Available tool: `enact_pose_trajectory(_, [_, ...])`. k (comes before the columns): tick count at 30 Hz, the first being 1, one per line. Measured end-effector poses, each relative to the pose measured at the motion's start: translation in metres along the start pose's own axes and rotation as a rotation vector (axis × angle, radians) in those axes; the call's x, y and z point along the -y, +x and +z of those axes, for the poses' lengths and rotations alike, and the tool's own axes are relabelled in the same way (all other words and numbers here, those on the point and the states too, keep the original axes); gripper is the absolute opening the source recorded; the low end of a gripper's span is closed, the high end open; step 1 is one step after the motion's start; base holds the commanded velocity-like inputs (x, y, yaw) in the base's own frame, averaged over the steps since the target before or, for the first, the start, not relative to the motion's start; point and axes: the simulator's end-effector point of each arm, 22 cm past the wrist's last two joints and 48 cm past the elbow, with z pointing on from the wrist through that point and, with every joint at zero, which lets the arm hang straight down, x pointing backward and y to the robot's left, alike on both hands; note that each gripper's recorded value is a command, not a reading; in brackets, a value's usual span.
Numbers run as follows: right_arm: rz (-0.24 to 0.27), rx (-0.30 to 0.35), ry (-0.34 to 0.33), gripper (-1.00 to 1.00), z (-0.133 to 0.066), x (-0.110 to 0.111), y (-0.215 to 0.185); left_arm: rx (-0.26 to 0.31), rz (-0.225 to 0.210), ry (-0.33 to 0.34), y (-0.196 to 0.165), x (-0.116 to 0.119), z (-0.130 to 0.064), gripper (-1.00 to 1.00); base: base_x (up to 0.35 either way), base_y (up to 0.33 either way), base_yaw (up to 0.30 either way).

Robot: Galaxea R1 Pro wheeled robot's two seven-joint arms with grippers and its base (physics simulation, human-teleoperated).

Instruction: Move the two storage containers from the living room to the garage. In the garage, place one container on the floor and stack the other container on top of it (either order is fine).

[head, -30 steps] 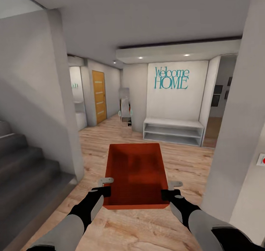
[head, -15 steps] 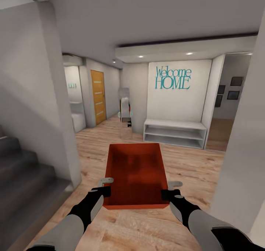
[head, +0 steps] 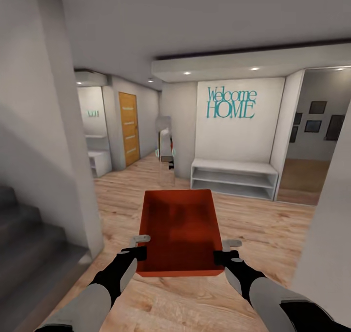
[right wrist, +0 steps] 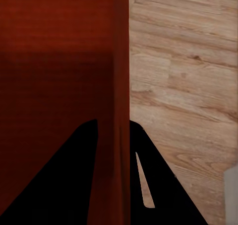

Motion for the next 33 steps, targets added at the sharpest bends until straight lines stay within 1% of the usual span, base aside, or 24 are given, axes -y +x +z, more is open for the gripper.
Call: enact_pose_trajectory(33, [0.002,-0.006,0.000,-1.00,0.0018,0.0004,0.0049,-0.006,0.002,-0.001,0.0032,0.0004,0.0019,-1.00,0.324,0.000,0.000])
